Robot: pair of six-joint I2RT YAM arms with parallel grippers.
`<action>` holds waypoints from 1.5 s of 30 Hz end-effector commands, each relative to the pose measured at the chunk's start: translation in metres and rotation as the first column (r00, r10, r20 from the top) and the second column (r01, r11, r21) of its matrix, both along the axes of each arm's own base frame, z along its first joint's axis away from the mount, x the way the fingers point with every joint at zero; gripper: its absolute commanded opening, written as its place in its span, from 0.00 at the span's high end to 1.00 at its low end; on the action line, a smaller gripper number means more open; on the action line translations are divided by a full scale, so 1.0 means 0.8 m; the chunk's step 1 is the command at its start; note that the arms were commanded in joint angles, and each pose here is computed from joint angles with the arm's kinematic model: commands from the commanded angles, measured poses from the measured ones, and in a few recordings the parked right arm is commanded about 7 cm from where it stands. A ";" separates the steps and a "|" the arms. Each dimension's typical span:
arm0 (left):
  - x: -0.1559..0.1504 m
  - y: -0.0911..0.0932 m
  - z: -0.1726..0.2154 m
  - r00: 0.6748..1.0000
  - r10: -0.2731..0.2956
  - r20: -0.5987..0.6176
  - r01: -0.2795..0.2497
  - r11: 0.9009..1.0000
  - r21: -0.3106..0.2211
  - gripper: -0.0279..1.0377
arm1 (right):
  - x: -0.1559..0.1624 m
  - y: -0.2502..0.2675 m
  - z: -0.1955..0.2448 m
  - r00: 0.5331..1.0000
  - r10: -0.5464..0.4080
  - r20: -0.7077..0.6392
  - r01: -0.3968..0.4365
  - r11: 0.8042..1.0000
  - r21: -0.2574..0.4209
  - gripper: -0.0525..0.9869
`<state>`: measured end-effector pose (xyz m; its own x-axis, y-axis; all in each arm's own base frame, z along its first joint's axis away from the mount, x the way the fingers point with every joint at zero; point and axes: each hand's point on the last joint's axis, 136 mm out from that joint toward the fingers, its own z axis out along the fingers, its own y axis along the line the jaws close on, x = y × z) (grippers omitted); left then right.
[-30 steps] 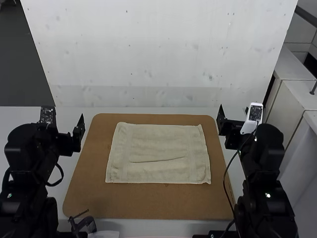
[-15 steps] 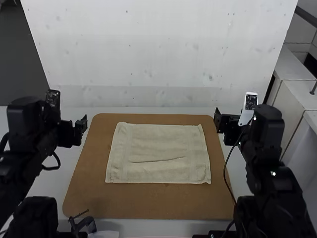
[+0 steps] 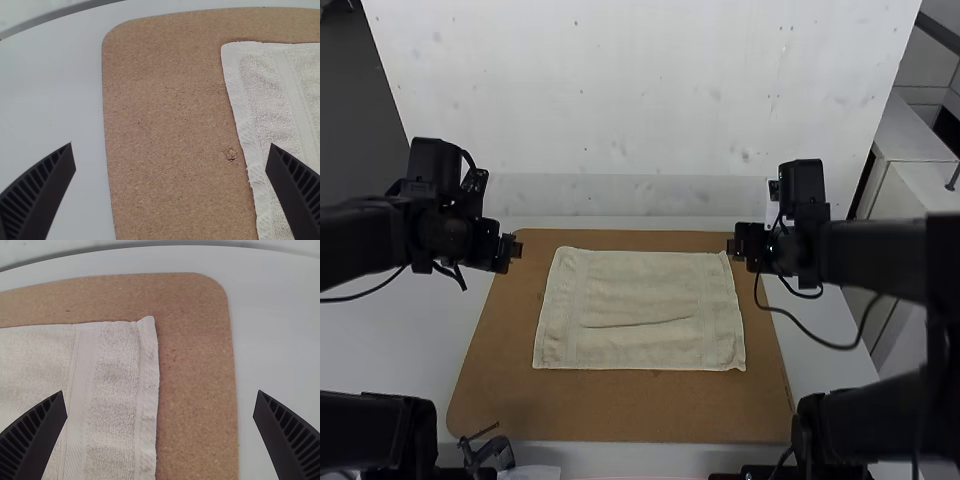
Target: Fold the towel.
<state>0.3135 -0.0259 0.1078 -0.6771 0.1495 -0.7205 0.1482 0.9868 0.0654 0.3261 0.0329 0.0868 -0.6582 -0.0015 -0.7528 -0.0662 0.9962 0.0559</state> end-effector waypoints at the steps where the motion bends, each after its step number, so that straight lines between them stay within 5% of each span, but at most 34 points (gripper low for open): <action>1: 0.026 -0.005 0.026 0.999 0.006 0.050 -0.005 1.000 -0.024 0.05 | 0.037 0.009 -0.025 0.997 0.007 -0.079 -0.008 1.000 -0.013 0.02; 7: 0.032 -0.002 0.027 0.998 0.029 0.051 -0.027 0.999 -0.028 0.08 | 0.082 0.016 -0.084 0.980 0.010 -0.199 -0.015 1.000 -0.024 0.02; 17: 0.036 0.004 0.023 0.997 0.045 0.063 -0.043 0.999 -0.030 0.08 | 0.130 0.031 -0.114 0.975 0.040 -0.217 -0.042 0.999 -0.004 0.03; 27: 0.041 0.003 0.010 0.998 0.042 0.039 -0.041 0.999 -0.027 0.08 | 0.128 0.050 -0.153 0.954 0.060 -0.295 -0.073 0.997 -0.033 0.05; 31: 0.047 0.001 -0.005 0.999 0.043 0.012 -0.042 0.999 -0.018 0.08 | 0.126 0.047 -0.169 0.942 0.041 -0.332 -0.066 0.996 -0.066 0.27; 35: 0.062 -0.003 -0.024 0.998 0.042 -0.042 -0.043 0.999 -0.017 0.08 | 0.121 0.043 -0.184 0.928 0.007 -0.372 -0.053 0.992 -0.114 0.68; 38: 0.079 -0.008 -0.041 0.995 0.037 -0.091 -0.038 0.999 -0.011 0.08 | 0.122 0.041 -0.183 0.930 -0.011 -0.368 -0.038 0.992 -0.124 0.90; 45: 0.122 -0.025 -0.073 0.980 0.032 -0.196 -0.029 0.999 0.018 0.08 | 0.118 0.039 -0.184 0.921 -0.030 -0.388 -0.021 0.992 -0.127 0.93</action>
